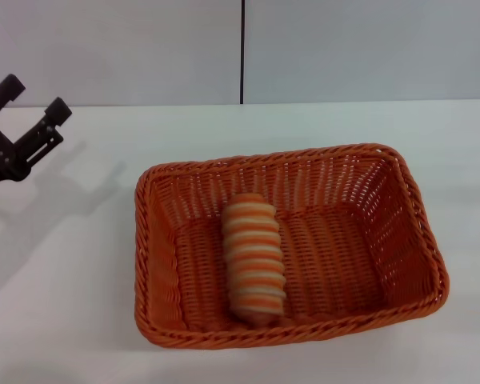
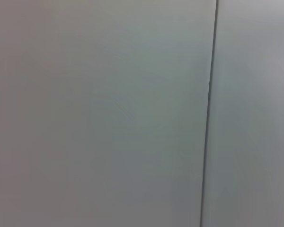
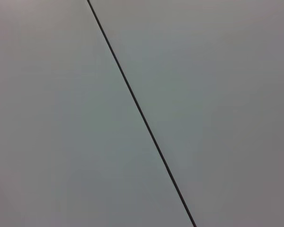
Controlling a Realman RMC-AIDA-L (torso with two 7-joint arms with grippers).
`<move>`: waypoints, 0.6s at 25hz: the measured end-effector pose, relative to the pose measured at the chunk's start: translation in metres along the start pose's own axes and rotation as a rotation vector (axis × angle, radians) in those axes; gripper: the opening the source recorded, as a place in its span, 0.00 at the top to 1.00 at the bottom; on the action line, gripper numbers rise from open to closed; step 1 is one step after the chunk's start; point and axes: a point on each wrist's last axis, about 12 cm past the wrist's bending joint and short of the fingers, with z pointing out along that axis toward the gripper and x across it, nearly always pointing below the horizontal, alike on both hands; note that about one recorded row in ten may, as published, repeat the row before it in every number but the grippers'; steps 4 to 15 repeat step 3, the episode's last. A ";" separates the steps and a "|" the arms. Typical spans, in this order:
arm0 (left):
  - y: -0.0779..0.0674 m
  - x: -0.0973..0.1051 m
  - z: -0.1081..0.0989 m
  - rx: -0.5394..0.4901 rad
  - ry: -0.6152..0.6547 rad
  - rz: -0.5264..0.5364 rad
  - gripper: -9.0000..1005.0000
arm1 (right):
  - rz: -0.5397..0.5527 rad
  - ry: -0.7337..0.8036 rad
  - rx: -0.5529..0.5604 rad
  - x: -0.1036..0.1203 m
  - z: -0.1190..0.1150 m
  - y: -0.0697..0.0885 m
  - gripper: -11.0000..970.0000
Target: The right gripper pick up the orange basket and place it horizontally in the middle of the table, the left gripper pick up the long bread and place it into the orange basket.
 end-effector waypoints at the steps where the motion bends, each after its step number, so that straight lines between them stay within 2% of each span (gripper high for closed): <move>1: 0.000 0.000 0.000 0.000 0.000 0.000 0.17 | 0.000 -0.001 -0.002 0.000 0.001 0.000 0.31; 15: 0.002 -0.003 0.004 -0.001 -0.011 0.006 0.17 | -0.003 -0.003 -0.004 -0.001 0.002 0.000 0.31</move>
